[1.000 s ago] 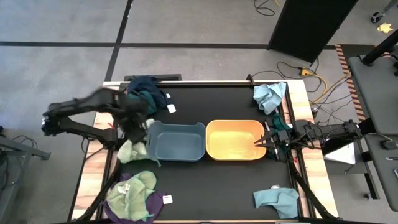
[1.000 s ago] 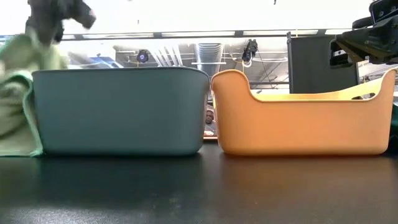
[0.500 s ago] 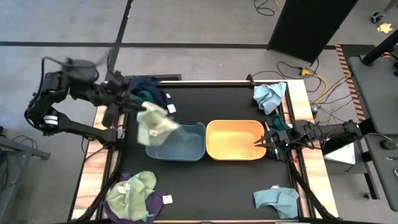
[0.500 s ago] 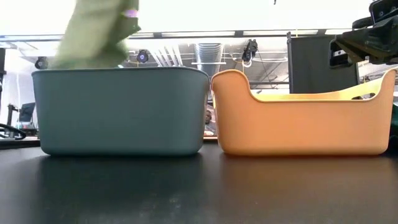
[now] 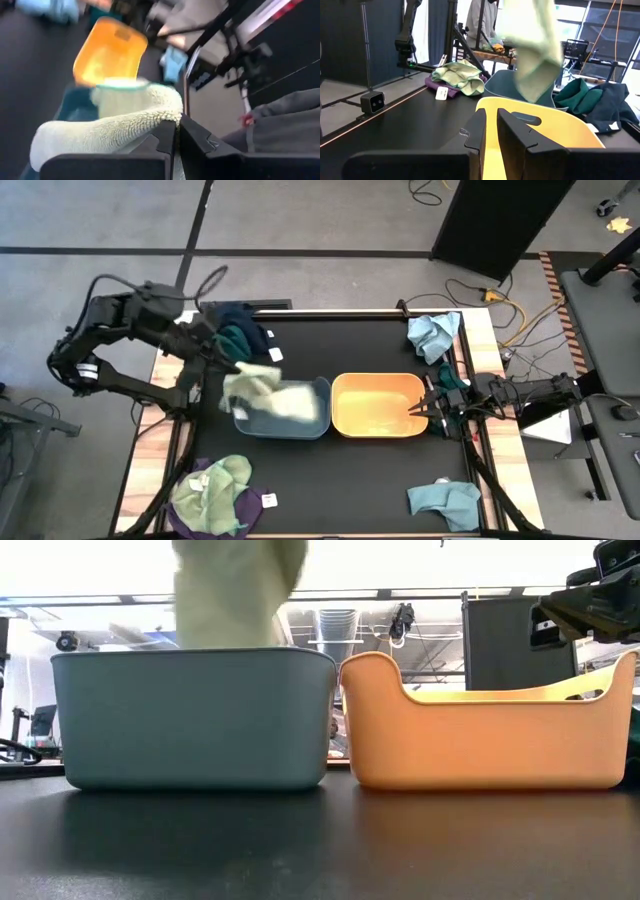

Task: Sort towels by color in basket
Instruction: Put the green towel into the blue bin

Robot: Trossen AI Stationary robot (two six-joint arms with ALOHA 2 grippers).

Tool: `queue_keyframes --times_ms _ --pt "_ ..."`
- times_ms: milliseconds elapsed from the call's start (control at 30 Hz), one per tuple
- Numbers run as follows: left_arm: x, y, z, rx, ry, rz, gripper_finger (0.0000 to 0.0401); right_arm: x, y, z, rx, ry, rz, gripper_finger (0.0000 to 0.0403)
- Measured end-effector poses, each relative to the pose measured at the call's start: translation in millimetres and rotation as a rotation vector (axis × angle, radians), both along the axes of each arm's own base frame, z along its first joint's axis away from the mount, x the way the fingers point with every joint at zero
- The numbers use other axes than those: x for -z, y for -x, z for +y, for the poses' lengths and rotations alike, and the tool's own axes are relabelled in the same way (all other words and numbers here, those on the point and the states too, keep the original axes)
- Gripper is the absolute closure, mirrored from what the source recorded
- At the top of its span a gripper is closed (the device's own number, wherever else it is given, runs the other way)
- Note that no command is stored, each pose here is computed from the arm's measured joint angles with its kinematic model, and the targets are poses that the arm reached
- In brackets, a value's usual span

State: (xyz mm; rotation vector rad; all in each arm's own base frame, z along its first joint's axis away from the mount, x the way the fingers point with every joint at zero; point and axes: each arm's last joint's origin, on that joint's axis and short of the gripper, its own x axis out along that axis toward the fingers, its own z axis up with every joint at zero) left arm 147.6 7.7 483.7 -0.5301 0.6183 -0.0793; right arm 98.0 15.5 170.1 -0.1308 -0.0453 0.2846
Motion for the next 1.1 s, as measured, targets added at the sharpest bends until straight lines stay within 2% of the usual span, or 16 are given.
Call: queue_keyframes --times_ms 200,567,667,867,933,1100 --pt "17 -6 4 -0.126 -0.034 0.105 0.0401 0 0 0 0.0 0.0 0.0 0.0364" --pt "74 -55 9 -0.087 -0.029 0.29 0.0401 0 0 0 0.0 0.0 0.0 0.0364" --pt "92 -58 8 -0.082 0.0 0.4 0.0401 0 0 0 0.0 0.0 0.0 0.0364" --pt "121 -50 8 -0.142 0.033 0.669 0.0401 0 0 0 0.0 0.0 0.0 0.0364" --pt "130 -52 9 -0.158 0.026 0.682 0.0401 0 0 0 0.0 0.0 0.0 0.0364" --pt "153 -78 12 -0.15 -0.011 0.543 0.0401 0 0 0 0.0 0.0 0.0 0.0364"
